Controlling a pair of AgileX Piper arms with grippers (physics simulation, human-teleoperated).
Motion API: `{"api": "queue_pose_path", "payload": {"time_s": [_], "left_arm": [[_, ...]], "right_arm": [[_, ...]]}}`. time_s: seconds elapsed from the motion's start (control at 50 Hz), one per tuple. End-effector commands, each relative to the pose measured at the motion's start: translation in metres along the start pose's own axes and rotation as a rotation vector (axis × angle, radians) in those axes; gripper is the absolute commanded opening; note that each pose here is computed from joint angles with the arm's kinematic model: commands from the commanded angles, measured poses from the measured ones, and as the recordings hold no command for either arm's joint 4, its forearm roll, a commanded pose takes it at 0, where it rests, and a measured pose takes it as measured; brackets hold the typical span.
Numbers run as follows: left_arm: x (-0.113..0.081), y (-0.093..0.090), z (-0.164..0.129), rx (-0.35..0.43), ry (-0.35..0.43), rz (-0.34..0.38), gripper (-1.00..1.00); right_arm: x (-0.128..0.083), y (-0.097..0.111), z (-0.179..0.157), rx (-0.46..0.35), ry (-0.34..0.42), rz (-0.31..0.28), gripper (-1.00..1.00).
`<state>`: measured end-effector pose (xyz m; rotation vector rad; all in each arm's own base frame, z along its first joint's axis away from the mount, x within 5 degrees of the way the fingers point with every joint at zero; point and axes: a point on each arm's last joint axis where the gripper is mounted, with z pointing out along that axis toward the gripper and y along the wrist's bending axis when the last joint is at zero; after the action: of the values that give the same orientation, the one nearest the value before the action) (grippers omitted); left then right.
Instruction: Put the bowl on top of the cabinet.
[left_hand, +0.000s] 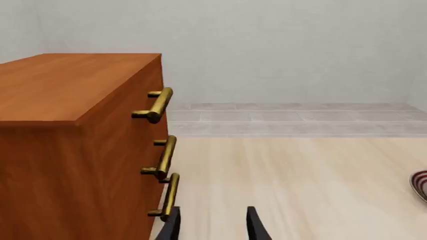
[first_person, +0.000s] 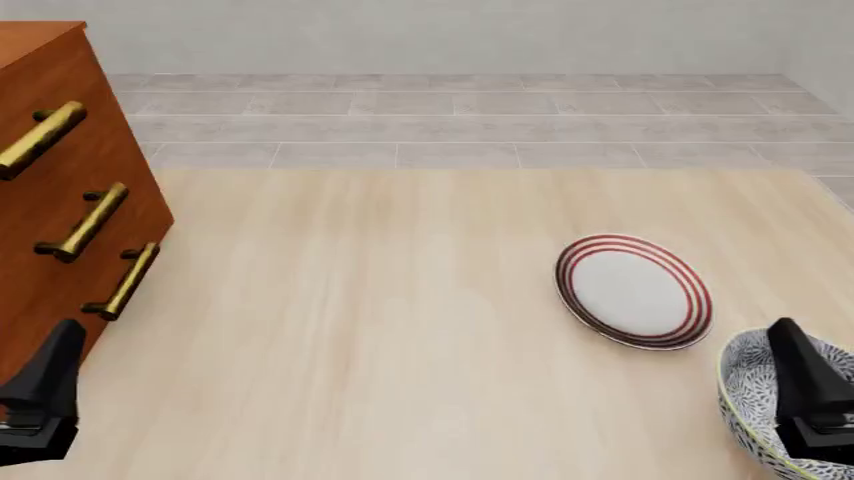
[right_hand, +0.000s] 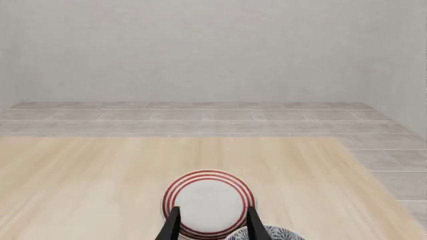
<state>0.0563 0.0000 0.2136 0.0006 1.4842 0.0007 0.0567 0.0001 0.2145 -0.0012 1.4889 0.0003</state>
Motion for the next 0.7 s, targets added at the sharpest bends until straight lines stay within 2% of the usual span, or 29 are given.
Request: {"api": "queue_pose_path", "payload": {"time_s": [0.02,0.42,0.48,0.7], "left_arm": [[-0.001,0.0,0.0,-0.001,0.001,0.0,1.0],[0.0,0.0,0.0,0.004,0.009,0.004,1.0],[0.0,0.0,0.0,0.004,0.008,0.004,1.0],[0.0,-0.001,0.0,0.009,0.004,0.004,1.0]], "right_arm": [[0.001,0.0,0.001,0.003,0.002,-0.002,1.0],[-0.001,0.0,0.004,0.003,0.0,-0.033,1.0],[-0.004,0.0,0.004,0.001,-0.004,-0.038,1.0],[-0.038,0.001,0.005,-0.009,-0.026,-0.053,1.0]]}}
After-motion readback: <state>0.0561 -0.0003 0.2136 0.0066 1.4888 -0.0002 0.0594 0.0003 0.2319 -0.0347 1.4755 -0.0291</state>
